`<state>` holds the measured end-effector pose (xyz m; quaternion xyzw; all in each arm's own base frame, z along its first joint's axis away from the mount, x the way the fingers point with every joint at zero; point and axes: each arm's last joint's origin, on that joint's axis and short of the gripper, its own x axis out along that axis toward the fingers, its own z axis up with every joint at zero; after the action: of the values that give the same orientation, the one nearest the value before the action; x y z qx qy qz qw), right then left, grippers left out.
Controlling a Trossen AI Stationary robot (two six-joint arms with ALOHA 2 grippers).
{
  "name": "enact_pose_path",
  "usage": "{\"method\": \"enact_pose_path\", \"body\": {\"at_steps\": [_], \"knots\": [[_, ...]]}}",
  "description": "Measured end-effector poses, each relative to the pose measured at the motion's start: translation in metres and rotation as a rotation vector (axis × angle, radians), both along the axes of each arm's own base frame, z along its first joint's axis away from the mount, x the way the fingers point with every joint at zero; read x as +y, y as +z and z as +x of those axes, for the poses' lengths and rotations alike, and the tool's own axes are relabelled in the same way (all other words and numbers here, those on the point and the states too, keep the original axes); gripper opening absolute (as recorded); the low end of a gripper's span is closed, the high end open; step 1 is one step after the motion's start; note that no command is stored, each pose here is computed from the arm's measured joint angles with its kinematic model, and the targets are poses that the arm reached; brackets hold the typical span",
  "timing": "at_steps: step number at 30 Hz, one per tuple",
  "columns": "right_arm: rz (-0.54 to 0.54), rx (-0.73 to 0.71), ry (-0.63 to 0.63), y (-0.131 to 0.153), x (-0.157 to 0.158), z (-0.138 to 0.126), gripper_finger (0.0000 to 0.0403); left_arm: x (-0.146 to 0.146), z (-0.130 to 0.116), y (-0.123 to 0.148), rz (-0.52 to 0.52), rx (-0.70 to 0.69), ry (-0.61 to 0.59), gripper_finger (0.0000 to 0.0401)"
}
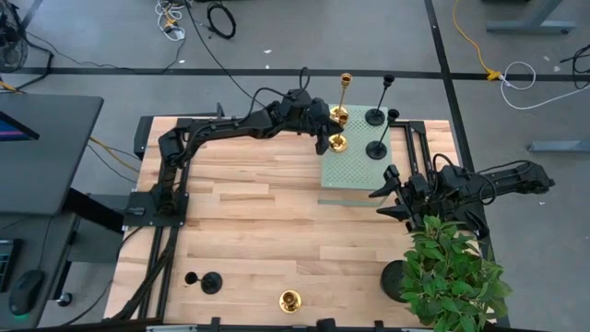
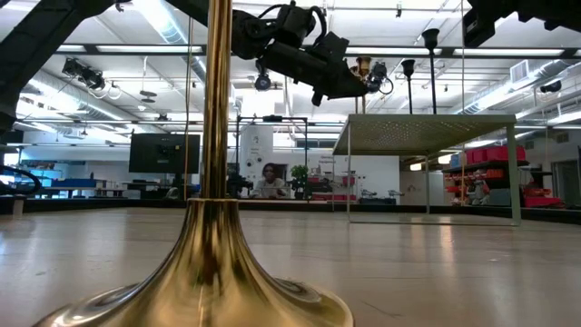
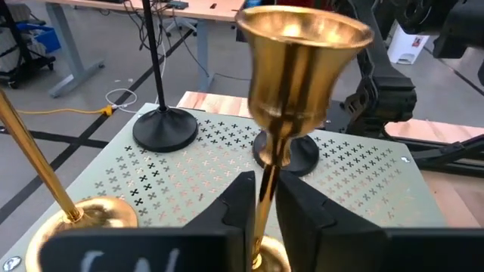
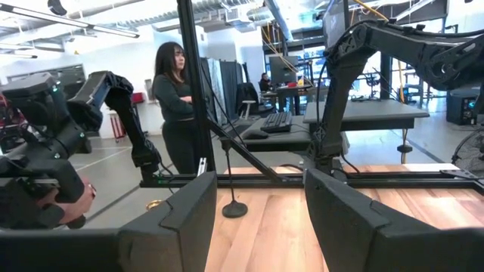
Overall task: Pick & Place candle stick holders
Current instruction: Put the top light brown candle holder on top of the shelf aligned with the other light brown candle holder, then put the black candle holder on top of the shelf aligned with the other black candle holders
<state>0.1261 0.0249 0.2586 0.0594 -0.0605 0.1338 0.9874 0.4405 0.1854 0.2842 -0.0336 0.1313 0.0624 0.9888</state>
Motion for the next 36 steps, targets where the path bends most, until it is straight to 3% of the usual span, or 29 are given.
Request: {"method": "enact_pose_path", "body": {"at_steps": [13, 25, 36], "knots": [[0.0, 0.0, 0.0, 0.0, 0.0, 0.0, 0.0204, -0.009, 0.0047, 0.0019, 0.009, -0.02, 0.002, 0.0095], [0.004, 0.005, 0.0, -0.0004, 0.0, 0.0001, 0.0204, -0.0067, 0.0041, 0.0019, 0.036, -0.015, 0.037, 0.0184], [0.005, 0.026, 0.001, -0.0022, 0.0, 0.0002, 0.0204, -0.0086, -0.0029, 0.0063, 0.062, 0.046, 0.021, 0.0195]]}}
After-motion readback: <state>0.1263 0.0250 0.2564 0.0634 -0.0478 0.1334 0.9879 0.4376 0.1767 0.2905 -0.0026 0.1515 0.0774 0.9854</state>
